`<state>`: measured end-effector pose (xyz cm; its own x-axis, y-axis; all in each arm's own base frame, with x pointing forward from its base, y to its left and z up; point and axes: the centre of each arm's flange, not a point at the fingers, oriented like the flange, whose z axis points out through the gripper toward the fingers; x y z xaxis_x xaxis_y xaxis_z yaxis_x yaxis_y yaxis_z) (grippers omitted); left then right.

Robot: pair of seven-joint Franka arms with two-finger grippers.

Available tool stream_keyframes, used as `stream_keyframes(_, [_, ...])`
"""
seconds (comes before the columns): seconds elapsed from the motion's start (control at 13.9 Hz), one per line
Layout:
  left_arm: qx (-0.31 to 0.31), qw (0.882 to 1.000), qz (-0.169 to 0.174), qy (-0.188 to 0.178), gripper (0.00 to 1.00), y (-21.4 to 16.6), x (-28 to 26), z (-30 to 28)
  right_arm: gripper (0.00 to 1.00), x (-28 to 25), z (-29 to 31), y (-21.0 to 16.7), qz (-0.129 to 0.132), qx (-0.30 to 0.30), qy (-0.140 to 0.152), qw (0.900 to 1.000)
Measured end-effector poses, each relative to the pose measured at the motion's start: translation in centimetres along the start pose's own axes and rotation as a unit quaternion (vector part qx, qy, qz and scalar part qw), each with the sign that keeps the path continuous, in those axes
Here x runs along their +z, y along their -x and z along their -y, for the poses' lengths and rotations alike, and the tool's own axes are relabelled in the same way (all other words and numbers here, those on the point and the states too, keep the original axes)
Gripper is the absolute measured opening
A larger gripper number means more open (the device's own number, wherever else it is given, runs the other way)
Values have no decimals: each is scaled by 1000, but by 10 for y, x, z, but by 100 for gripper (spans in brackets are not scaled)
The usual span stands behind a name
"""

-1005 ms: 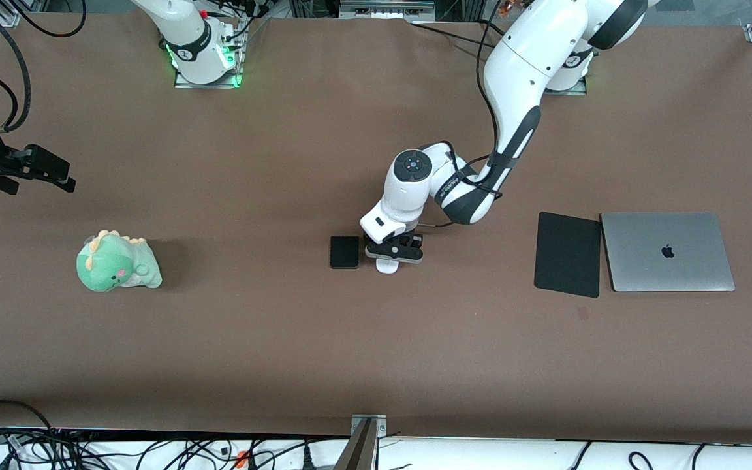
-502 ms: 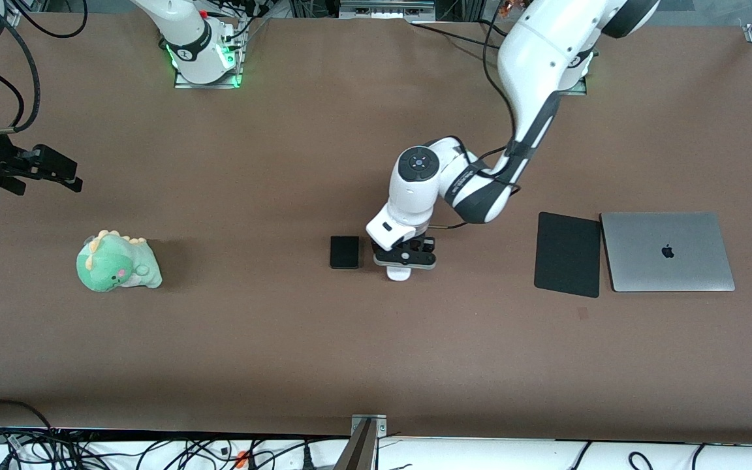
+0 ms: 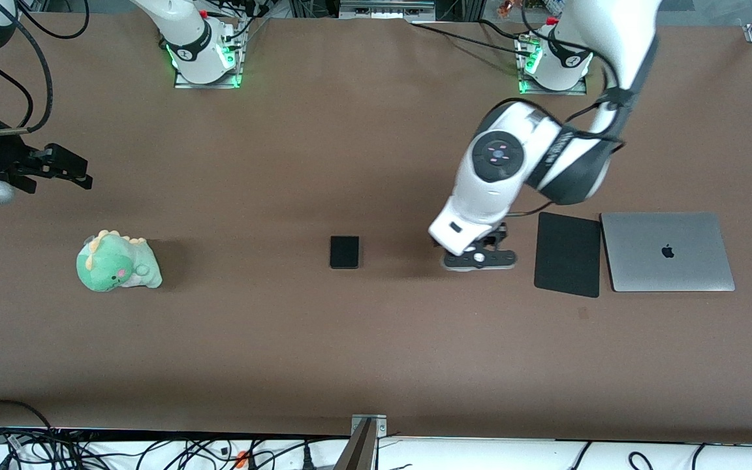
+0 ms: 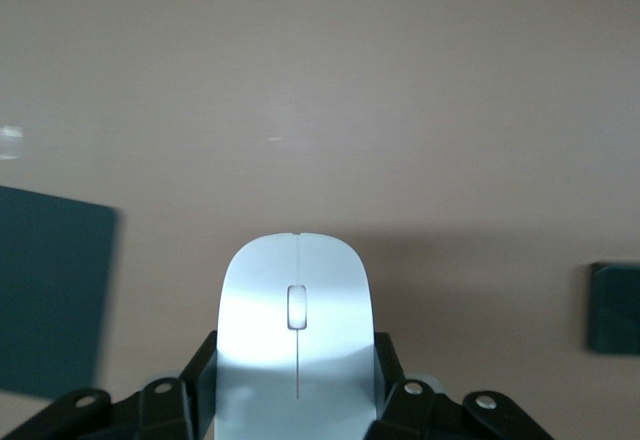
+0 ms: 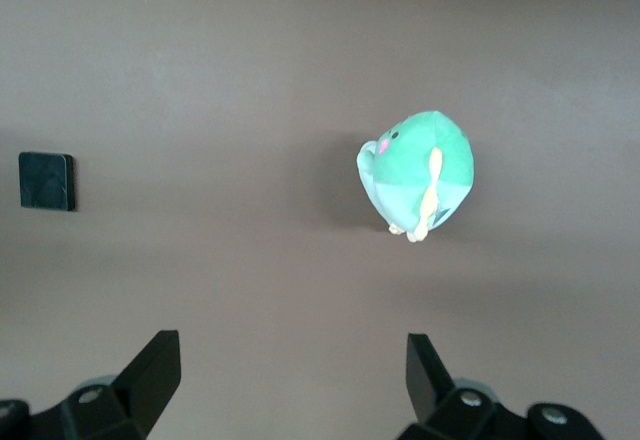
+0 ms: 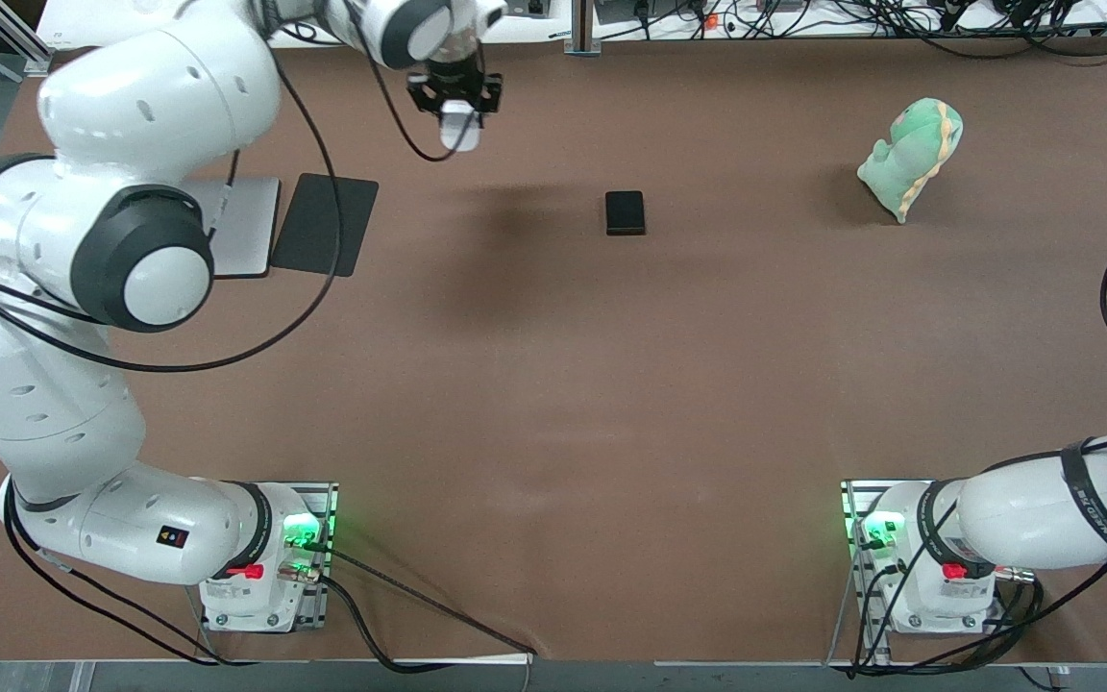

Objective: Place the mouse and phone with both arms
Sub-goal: 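Lift the mouse and carry it toward the black mousepad, then lower the mouse onto the mousepad while the right gripper reaches the phone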

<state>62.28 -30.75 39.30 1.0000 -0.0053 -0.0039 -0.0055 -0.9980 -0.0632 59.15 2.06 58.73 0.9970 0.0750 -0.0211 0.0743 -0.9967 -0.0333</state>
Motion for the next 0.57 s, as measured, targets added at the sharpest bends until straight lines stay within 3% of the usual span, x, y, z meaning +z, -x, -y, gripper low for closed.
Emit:
stream_keyframes(0.29, [85,996,32,-10,62,-29,-3,95,100,8,10,-1,15,-11,0,1000])
stream_keyframes(0.57, [146,988,53,5,62,-50,14,189,100,34,30,-7,47,-28,2,999])
